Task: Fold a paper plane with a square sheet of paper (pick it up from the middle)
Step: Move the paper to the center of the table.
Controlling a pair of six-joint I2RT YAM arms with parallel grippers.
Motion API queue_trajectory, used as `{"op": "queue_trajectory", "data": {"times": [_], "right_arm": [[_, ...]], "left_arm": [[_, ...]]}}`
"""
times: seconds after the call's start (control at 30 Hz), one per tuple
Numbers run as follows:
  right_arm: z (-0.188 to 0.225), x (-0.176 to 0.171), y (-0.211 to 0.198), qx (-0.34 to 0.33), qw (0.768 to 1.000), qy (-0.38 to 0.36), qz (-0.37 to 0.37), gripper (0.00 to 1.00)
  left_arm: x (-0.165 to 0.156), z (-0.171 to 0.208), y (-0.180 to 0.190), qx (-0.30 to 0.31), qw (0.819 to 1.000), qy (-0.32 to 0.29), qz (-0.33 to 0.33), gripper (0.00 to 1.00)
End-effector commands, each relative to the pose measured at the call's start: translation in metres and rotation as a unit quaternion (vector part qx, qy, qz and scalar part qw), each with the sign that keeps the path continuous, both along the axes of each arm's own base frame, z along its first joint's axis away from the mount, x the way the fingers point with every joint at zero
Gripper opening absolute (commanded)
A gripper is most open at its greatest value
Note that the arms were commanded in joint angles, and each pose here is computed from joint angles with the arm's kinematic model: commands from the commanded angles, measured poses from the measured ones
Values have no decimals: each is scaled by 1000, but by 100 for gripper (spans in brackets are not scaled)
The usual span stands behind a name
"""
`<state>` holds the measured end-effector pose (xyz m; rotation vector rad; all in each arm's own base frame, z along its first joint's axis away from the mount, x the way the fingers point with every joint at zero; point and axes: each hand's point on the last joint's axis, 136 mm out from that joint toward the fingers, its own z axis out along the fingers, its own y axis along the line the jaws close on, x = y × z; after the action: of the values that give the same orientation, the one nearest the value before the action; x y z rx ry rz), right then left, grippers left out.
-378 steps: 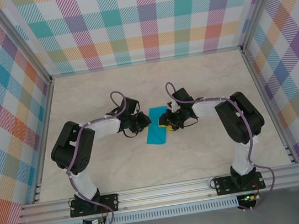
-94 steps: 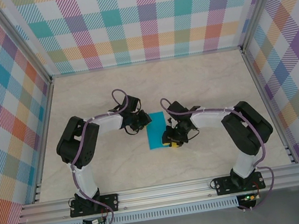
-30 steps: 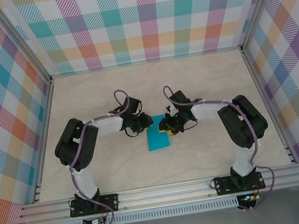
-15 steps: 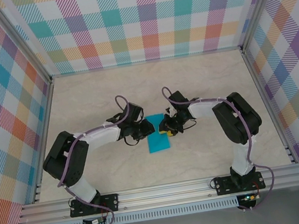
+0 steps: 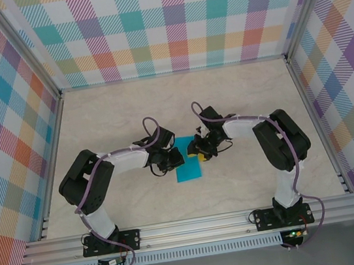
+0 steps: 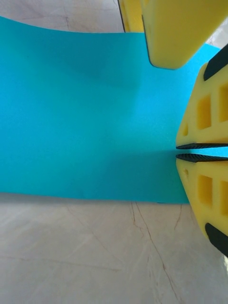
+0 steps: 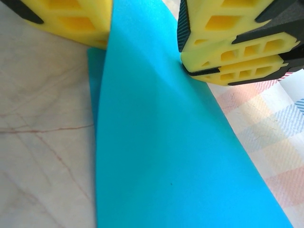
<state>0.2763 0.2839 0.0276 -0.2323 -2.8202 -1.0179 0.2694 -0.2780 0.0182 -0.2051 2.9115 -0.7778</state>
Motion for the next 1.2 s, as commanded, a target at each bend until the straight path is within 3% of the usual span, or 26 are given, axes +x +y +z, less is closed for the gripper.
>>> {"op": "queue_trajectory", "data": {"times": [0.0,0.17,0.53,0.63,0.8,0.87,1.0,1.17], "right_arm": [[6,4,-5,-9,1000,-4,7,32],[2,5,-5,-22,1000,12,11,18],[3,1,2,-3,999,44,7,11],[0,0,-2,-20,998,52,5,12],[1,1,-2,-24,998,55,10,12],[2,1,-1,-23,998,58,11,12],[2,0,0,-21,998,61,13,13],[1,-2,0,-21,998,64,15,13]], "left_arm": [[-18,-19,23,74,997,23,-20,15],[-13,-1,21,61,997,-13,-36,18],[-19,70,14,28,984,-153,-85,45],[-33,78,13,56,970,-204,-120,45],[-59,80,-2,111,919,-308,-220,46],[-69,73,-5,137,904,-313,-258,46],[-81,59,2,190,891,-290,-292,46],[-89,52,-4,215,871,-304,-322,62]]}}
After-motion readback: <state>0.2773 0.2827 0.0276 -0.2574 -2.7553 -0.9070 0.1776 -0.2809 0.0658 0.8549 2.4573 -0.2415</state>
